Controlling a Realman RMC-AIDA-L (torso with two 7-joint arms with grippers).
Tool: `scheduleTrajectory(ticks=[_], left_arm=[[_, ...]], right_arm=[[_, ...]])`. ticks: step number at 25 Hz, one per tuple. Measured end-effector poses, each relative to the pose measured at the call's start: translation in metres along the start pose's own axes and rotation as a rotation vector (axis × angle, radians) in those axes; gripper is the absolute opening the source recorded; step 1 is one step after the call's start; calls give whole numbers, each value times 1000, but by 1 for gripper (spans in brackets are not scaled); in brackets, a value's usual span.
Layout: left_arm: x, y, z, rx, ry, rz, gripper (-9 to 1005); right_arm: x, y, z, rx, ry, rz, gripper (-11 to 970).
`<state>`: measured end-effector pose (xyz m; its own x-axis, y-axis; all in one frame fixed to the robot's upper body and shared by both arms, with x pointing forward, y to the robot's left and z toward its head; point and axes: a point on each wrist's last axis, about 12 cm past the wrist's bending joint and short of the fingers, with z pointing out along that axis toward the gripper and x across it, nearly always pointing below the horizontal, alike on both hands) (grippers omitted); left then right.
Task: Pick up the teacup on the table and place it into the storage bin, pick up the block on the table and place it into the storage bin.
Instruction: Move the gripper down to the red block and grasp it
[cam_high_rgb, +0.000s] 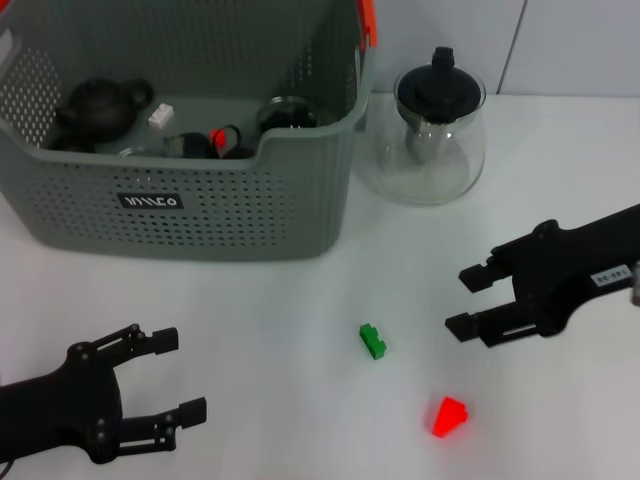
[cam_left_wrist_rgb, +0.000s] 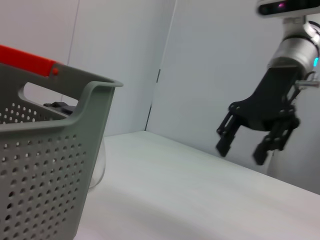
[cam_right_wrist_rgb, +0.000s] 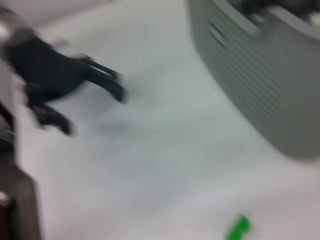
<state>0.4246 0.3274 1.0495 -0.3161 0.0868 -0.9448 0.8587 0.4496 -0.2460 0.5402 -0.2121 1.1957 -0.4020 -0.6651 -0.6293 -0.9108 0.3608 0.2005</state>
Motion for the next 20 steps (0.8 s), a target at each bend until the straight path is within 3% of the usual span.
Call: scheduleTrajectory(ticks=[6,13,16,20], left_arm=[[1,0,-1,-16,-5,-4,921],[1,0,-1,-18,-4,-5,921],[1,0,-1,-18,-4,-5,921],[1,0,-1,-18,-4,-5,921]], right_arm=[[-15,-6,30,39,220,105,636],[-31,15,66,9,417,-20,638],[-31,16,78,26,465,22,638],[-28,11,91,69,503,158,639]])
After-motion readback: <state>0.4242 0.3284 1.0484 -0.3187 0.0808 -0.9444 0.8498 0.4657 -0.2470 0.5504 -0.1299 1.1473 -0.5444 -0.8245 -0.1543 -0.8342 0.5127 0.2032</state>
